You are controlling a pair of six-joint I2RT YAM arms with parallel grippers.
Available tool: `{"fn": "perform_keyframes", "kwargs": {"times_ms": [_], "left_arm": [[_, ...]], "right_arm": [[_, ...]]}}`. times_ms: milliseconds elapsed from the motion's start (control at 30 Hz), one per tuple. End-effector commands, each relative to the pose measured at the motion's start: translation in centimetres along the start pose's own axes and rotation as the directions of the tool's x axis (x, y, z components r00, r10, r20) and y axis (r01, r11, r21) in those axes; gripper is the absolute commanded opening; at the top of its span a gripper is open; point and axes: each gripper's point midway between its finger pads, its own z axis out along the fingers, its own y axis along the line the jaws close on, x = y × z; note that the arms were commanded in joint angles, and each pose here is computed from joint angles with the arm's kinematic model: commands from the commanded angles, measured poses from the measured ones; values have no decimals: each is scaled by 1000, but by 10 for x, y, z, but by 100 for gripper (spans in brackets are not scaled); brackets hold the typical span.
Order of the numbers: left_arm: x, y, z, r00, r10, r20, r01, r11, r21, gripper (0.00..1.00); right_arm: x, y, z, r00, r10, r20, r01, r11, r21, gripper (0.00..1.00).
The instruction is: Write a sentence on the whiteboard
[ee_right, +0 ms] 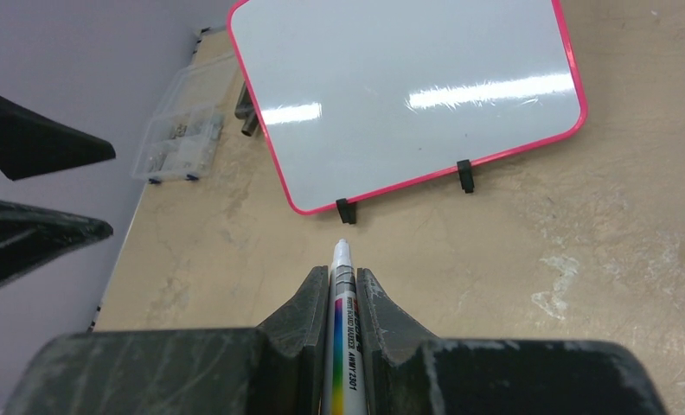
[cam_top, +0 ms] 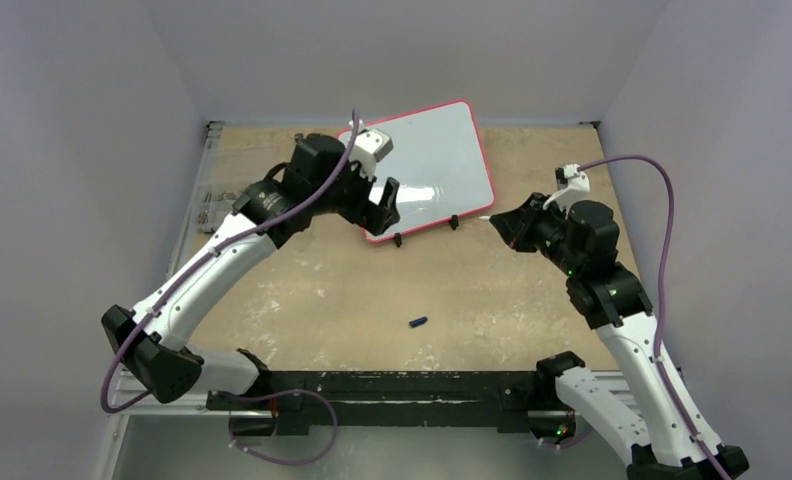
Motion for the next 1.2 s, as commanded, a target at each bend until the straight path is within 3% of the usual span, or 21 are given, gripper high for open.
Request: {"fn": "perform_keyframes", "kwargs": {"times_ms": [0, 167, 500, 867, 1167], "left_arm": [[-22, 18, 3, 999, 39, -18, -38, 999, 34, 93], [-76, 44, 23, 996, 37, 79, -43, 997, 71, 94], [-133, 104, 94, 990, -37, 135, 16, 988, 155, 96], [-166, 167, 148, 948, -99, 304, 40, 980, 195, 100], [-163, 228, 180, 914, -160, 373, 105, 981, 164, 100]], "right_arm": [[-11, 6, -1, 999, -28, 45, 29, 999, -35, 0], [-9, 5, -3, 998, -44, 43, 46, 998, -34, 0], [-1, 3, -8, 998, -63, 26, 64, 997, -36, 0], [17, 9, -5, 999, -52, -17, 50, 993, -110, 0], [31, 5, 5, 996, -62, -58, 55, 991, -125, 0]]}}
